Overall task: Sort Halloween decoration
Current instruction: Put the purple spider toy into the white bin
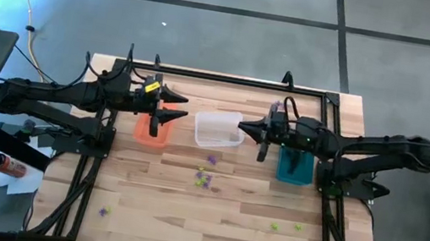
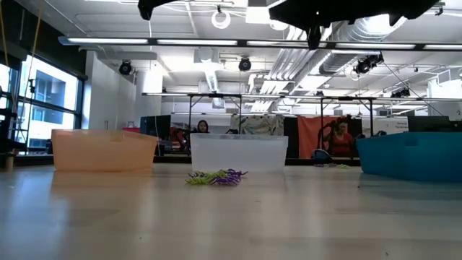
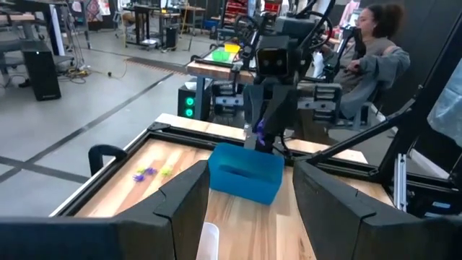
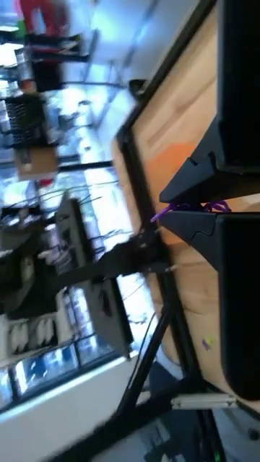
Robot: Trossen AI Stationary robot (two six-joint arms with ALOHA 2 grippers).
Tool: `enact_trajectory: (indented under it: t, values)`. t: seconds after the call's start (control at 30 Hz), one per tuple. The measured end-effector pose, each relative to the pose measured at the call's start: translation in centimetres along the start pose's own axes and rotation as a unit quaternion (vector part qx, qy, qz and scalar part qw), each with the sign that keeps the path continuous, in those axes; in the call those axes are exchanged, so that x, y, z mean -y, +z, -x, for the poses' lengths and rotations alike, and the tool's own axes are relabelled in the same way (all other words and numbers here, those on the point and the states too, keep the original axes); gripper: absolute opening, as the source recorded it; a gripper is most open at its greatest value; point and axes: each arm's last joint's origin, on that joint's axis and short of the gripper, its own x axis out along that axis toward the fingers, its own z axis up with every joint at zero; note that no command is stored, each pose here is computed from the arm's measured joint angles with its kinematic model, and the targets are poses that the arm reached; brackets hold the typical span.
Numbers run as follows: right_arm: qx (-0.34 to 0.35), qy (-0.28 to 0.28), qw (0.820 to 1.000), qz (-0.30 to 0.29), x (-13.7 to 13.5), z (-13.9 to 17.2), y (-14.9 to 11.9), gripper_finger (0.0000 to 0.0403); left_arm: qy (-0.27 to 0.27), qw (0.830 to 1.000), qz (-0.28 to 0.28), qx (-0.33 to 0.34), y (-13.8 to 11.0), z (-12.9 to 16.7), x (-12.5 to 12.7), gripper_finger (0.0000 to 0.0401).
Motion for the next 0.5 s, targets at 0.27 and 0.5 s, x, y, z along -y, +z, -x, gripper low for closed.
enact_trajectory:
  t: [0.27,0.5]
  values:
    - [-0.198,-0.125,0.969,-0.077,4.0,-5.8,0.9,0.0000,-0.003,1.000,0.001,0.023,0.4,0.0,0.1,0.0188]
    - [-0.363,-0.199,0.883,-0.222,8.8,-11.5,-1.6,0.0004,-0.003,1.000,0.001,0.023,0.4,0.0,0.0,0.0188]
